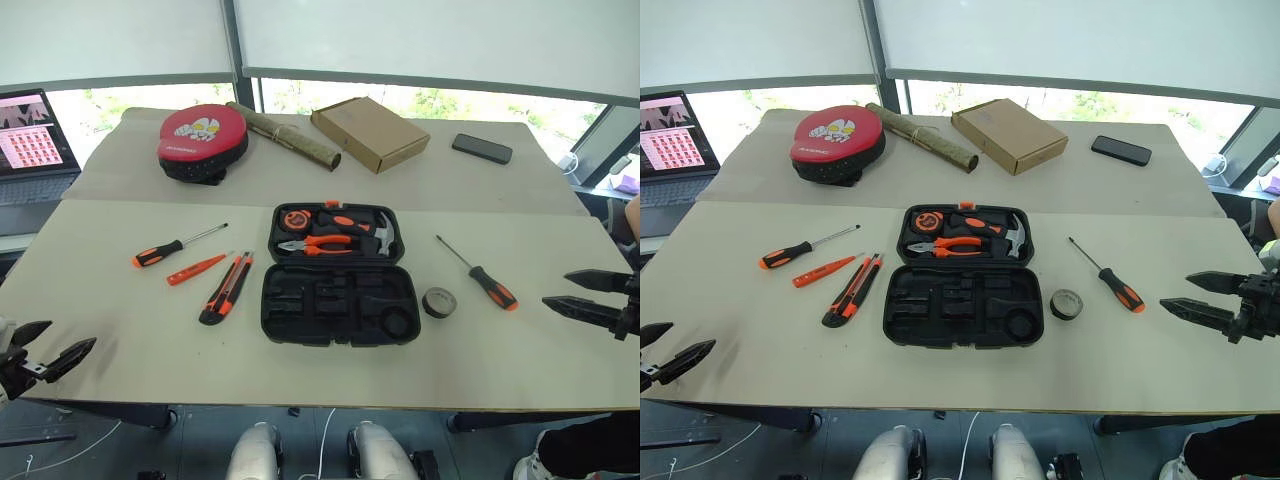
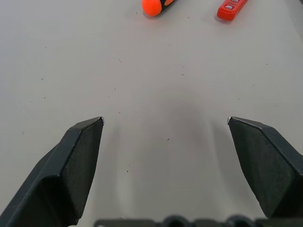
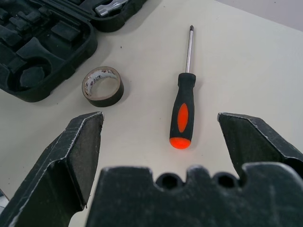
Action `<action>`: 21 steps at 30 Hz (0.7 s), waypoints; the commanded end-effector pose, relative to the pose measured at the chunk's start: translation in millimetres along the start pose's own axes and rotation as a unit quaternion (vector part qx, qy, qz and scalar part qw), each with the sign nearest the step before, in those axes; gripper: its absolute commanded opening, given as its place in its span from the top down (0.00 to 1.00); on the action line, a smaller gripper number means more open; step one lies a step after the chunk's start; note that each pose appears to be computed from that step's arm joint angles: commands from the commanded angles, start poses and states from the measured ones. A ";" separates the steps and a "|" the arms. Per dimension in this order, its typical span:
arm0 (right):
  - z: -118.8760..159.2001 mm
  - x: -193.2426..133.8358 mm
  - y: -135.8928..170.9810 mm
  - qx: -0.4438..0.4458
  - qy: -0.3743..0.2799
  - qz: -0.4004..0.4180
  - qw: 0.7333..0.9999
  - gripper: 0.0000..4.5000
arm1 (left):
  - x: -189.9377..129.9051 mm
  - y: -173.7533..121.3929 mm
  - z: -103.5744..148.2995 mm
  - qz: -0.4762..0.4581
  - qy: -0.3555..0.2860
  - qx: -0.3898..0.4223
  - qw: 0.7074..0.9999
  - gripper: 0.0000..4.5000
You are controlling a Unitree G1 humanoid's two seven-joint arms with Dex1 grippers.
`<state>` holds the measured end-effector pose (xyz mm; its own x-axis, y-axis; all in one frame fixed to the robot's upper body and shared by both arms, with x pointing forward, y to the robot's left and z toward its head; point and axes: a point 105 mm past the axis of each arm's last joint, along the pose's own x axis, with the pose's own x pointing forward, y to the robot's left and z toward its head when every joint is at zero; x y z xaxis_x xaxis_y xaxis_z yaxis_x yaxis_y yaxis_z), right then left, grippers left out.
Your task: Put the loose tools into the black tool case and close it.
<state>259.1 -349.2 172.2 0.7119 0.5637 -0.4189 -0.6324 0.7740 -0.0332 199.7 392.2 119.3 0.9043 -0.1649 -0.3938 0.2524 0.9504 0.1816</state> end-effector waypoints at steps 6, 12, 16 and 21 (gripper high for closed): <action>25.5 3.2 6.5 -0.058 -0.021 -0.016 0.998 0.01 | 10.0 -10.9 27.0 -0.030 -0.024 0.023 0.999 0.00; 75.7 24.4 46.1 -0.110 -0.068 0.043 0.991 0.01 | 41.0 -11.1 62.5 -0.087 -0.024 0.064 0.994 0.00; 103.5 43.1 92.4 -0.149 -0.098 0.112 0.978 0.01 | 73.0 -3.6 83.9 -0.108 -0.014 0.113 0.988 0.00; 125.2 60.2 135.9 -0.184 -0.131 0.166 0.960 0.01 | 113.3 3.5 102.9 -0.125 0.002 0.152 0.980 0.00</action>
<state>259.0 -185.8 247.2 0.4916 0.8364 -0.2426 -0.8647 0.4356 -0.2502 332.7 345.6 169.3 0.8098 -0.3966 -0.4324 0.5459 0.7795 0.3074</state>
